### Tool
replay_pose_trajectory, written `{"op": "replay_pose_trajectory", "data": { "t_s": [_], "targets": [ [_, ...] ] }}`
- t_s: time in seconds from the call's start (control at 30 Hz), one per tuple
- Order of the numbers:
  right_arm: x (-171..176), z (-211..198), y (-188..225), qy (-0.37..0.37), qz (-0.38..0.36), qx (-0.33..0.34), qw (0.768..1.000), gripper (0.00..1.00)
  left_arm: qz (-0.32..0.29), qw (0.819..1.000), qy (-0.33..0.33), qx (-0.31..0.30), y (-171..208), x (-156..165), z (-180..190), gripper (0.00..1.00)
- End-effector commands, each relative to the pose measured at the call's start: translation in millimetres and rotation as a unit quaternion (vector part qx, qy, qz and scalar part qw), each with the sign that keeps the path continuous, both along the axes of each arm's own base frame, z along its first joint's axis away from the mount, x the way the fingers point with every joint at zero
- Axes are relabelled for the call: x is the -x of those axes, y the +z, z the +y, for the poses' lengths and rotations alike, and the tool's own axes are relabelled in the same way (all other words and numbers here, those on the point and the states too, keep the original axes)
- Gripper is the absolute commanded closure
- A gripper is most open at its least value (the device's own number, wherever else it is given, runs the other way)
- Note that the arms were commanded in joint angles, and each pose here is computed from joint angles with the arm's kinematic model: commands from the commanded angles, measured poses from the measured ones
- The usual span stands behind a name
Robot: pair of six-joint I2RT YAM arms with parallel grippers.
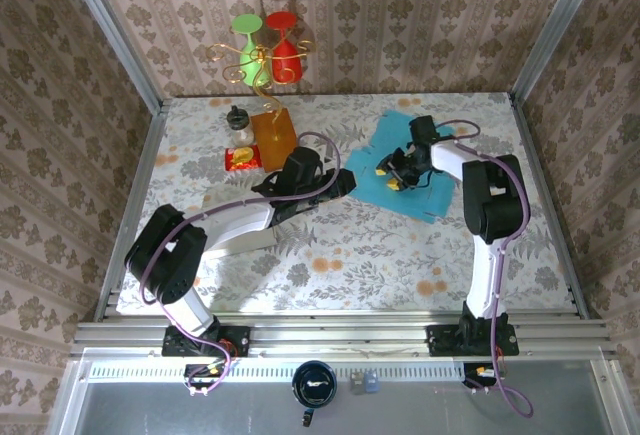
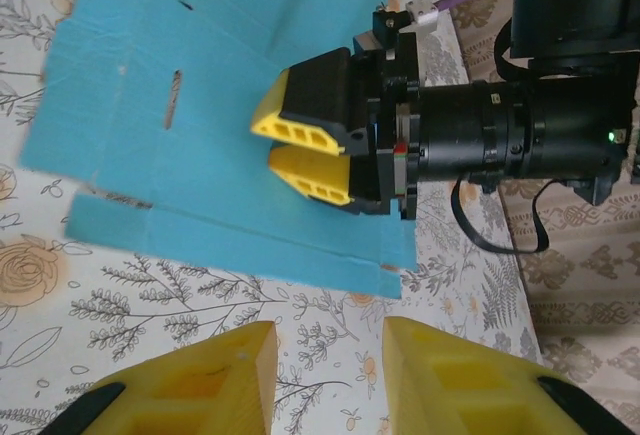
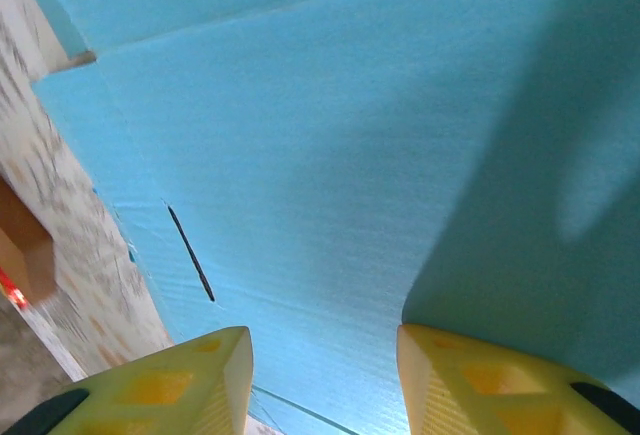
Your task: Fold the paper box
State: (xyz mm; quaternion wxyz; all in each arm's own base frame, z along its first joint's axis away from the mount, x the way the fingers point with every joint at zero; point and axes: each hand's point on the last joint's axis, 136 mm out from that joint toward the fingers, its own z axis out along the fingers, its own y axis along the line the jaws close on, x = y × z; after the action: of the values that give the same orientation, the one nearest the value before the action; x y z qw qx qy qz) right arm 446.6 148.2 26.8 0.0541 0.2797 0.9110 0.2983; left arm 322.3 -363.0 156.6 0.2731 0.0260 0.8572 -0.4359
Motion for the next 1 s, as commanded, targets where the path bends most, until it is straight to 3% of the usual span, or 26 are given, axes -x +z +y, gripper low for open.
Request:
{"op": "replay_pose_trajectory", "data": {
  "t_s": [0.0, 0.27, 0.53, 0.67, 0.83, 0.97],
  "targets": [
    [39, 19, -18, 0.071, 0.049, 0.016, 0.996, 0.55, 0.019, 0.999, 0.035, 0.005, -10, -3, 14, 0.67],
    [79, 38, -8, 0.160, 0.036, 0.043, 0.985, 0.55, 0.026, 0.999, 0.048, -0.003, -16, 6, 29, 0.66],
    [89, 25, 59, 0.151, -0.062, 0.061, 0.985, 0.55, 0.024, 0.998, 0.046, -0.047, -22, 14, 47, 0.63],
    [99, 11, 88, 0.106, -0.091, 0.057, 0.989, 0.55, 0.027, 0.996, 0.036, -0.077, -23, 4, 57, 0.62],
    [117, 3, 97, 0.002, -0.101, -0.012, 0.995, 0.55, 0.073, 0.992, 0.014, -0.107, -34, 1, 58, 0.60],
    [114, -7, 108, -0.053, -0.132, -0.047, 0.989, 0.55, 0.161, 0.984, 0.058, -0.051, -53, 16, 53, 0.60]
  ]
}}
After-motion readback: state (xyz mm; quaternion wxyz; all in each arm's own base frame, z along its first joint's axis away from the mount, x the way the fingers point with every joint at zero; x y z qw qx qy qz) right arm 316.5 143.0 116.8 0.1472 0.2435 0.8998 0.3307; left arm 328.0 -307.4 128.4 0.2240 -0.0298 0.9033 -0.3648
